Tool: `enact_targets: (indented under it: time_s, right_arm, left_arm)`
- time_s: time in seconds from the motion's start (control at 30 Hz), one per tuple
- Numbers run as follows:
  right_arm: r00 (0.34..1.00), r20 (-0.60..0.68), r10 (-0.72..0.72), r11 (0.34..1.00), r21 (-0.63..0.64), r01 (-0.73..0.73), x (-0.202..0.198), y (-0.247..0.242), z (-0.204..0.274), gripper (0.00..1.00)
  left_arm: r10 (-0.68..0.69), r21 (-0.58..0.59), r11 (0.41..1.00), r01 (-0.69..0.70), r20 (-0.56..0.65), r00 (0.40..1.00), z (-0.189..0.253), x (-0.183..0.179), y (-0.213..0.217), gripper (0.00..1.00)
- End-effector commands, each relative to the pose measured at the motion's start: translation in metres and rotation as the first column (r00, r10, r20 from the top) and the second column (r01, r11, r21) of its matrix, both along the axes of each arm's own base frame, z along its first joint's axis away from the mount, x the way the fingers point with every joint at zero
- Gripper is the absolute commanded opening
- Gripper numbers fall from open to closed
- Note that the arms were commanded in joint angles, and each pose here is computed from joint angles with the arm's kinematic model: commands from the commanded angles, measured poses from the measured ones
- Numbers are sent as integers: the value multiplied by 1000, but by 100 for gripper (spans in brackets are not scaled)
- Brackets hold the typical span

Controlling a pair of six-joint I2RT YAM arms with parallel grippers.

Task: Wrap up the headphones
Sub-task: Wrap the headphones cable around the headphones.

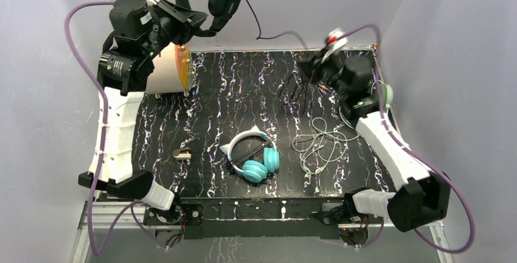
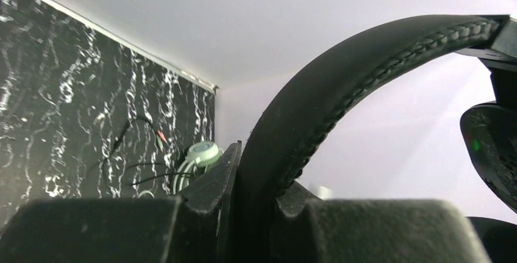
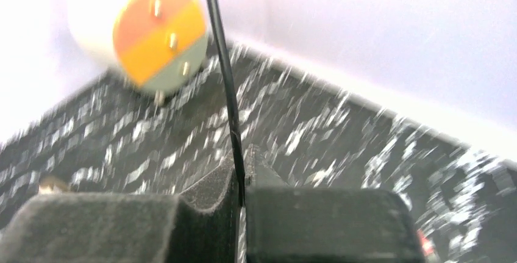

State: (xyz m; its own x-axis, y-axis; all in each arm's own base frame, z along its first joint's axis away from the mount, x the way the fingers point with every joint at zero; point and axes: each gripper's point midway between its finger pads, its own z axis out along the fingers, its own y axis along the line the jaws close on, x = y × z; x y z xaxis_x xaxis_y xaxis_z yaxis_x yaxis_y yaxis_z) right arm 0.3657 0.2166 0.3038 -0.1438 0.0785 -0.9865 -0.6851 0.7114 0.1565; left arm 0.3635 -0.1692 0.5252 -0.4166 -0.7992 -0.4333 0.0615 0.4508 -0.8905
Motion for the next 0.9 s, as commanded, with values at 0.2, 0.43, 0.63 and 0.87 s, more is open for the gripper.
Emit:
enact_targets:
  time_s: [0.2,0.43,0.63,0.87]
  right_arm:
    - [867,-363,342,940,119,-320,-41,37,72,0]
    - [837,-496,233,972,99,-212,-40,29,54,1]
    - [869,-495,-21,1000,-10,18,-1,-36,16,0]
    - [918,-334,-215,976,-85,198,1,-70,54,0]
  left_arm:
    - [207,-6,978,-208,161,965,40,-37,52,0]
    - [191,53,978,-200,137,972,30,-35,51,0]
    - [158,56,985,-165,106,982,10,-28,43,0]
    - [157,91,982,-166,93,983,3,-25,43,0]
